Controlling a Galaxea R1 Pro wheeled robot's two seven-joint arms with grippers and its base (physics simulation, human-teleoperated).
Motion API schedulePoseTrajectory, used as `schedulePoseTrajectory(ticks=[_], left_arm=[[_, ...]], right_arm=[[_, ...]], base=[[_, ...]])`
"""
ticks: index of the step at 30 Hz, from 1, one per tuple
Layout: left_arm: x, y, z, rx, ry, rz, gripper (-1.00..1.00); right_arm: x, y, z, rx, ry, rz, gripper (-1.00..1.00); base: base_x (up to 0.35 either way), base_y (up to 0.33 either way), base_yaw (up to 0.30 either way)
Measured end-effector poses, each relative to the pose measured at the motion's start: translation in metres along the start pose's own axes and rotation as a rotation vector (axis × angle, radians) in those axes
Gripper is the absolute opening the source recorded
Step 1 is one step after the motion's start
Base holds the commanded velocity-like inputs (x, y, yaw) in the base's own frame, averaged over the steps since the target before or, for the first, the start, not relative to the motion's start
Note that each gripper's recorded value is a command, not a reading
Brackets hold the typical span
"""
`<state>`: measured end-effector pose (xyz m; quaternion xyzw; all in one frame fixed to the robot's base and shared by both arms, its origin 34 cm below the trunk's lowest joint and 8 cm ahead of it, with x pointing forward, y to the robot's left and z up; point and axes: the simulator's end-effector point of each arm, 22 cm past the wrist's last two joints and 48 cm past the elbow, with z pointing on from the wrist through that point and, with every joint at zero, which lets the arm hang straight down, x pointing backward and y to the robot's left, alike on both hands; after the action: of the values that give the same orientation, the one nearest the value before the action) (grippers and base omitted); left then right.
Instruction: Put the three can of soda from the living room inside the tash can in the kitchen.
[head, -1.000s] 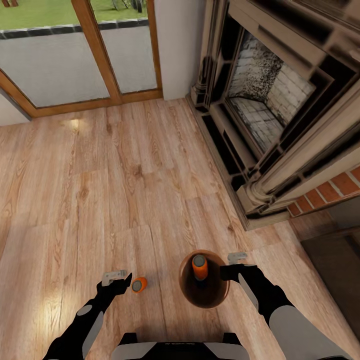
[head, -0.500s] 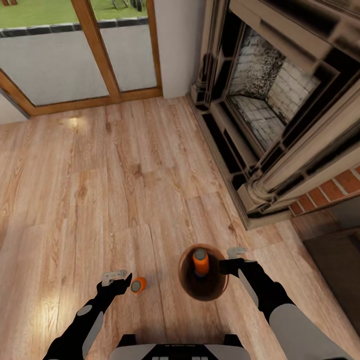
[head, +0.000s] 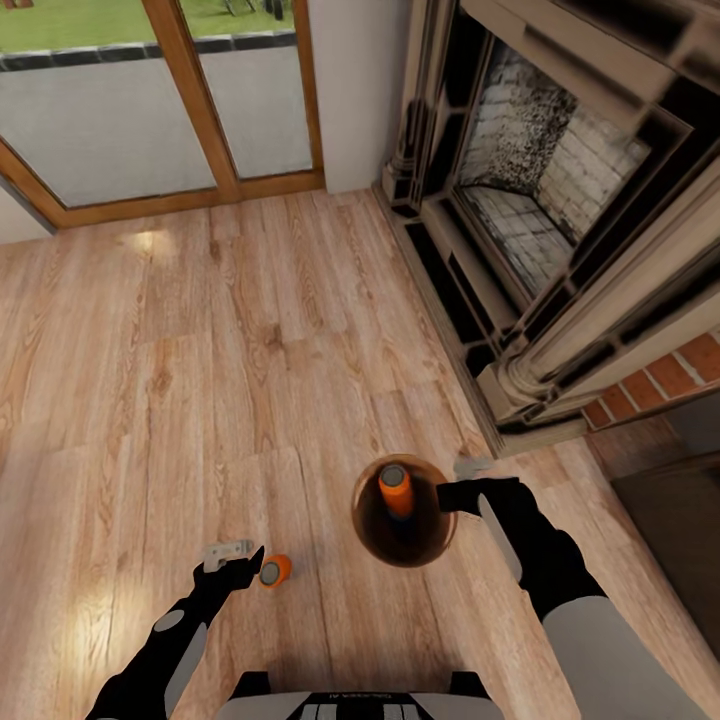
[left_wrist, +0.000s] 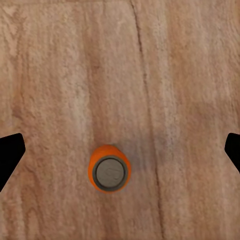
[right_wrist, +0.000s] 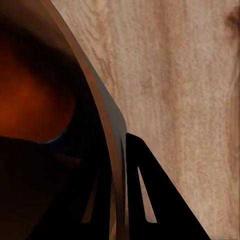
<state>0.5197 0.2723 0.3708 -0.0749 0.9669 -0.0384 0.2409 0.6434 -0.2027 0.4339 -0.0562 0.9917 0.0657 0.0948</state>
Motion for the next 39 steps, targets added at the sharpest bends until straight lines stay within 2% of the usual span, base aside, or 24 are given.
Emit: schedulePoseTrajectory(ticks=[5,11,15,39], left_arm=[[0.004,0.001,0.008,0.0,-0.001,0.0,1.0],[0.01,0.003,0.017,0.0,-0.002,0.001,1.0],[0.014,0.003,0.023,0.0,-0.002,0.0,1.0],[0.041,0.01,0.061,0.0,-0.001,0.0,1.0]], right_arm=[[-0.013,0.003,-0.011,-0.002,0.005,-0.009,-1.0],[-0.014,0.004,-0.008,-0.006,0.007,-0.008,-1.0],[-0.027,0.005,-0.015,-0.003,-0.018,-0.015,-1.0],[-0.014,0.002,0.025,-0.008,-0.018,-0.013,-1.0]], base=[[0.0,0.0,0.0],[0.0,0.0,0.0],[0.0,0.0,0.0],[0.0,0.0,0.0]])
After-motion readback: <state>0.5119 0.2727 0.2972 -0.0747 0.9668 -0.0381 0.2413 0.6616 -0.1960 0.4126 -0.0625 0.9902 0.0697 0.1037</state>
